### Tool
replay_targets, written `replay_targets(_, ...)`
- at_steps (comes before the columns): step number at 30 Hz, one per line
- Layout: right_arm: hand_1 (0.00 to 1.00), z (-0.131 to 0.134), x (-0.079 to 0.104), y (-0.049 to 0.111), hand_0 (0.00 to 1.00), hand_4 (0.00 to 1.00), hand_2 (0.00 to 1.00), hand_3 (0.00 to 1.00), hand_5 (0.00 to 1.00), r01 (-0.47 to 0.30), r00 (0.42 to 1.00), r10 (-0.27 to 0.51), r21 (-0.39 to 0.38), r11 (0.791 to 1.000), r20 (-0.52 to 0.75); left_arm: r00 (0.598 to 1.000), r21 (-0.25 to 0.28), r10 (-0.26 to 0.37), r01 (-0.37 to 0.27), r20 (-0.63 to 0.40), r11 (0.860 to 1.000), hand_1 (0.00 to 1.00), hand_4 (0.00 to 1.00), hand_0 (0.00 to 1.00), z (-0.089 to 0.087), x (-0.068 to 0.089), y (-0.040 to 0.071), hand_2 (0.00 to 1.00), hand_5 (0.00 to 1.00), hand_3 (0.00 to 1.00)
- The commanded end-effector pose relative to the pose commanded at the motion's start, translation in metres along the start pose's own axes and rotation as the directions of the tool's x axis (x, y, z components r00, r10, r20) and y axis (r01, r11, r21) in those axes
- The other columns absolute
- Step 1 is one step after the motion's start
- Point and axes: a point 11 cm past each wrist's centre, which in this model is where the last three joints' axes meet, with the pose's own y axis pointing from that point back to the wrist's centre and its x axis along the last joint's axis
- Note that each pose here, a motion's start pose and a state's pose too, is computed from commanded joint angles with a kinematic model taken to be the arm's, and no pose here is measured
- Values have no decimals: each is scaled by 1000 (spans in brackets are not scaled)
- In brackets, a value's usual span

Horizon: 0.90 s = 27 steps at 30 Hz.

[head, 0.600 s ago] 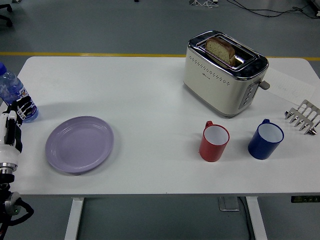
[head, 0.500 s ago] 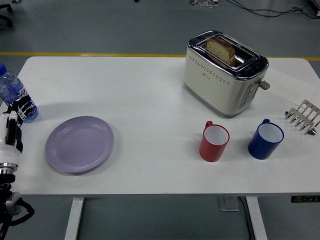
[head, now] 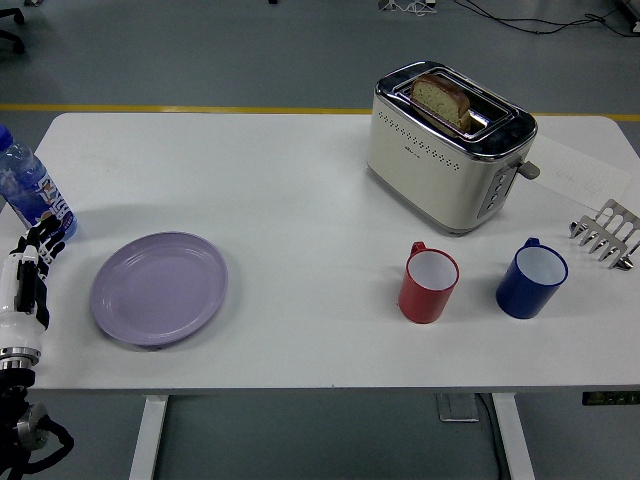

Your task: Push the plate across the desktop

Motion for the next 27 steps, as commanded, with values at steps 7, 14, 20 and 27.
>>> replay_targets(7,483,1,1,0,520,292,587,556,356,-4,1000,4,-1,1000,-4,1000,18,1,-1,-20,1000,878,515,866,-7,-10,3,891,998,830)
replay_targets(14,483,0,1,0,520,292,587,556,357,-4,1000,4,2,1000,-3,999,24,-7,8,-39,1000,878,511,866,-10,-21,2,890,998,829)
replay_targets(20,483,0,1,0,521,291,587,556,356,-5,1000,5,2,1000,-4,999,34,-12,14,-47,999,878,510,866,-13,-29,1,891,998,830)
replay_targets(27,483,0,1,0,521,289,587,556,355,-6,1000,6,3,1000,-6,998,37,-26,28,-60,999,878,509,866,-14,-40,1,892,998,832)
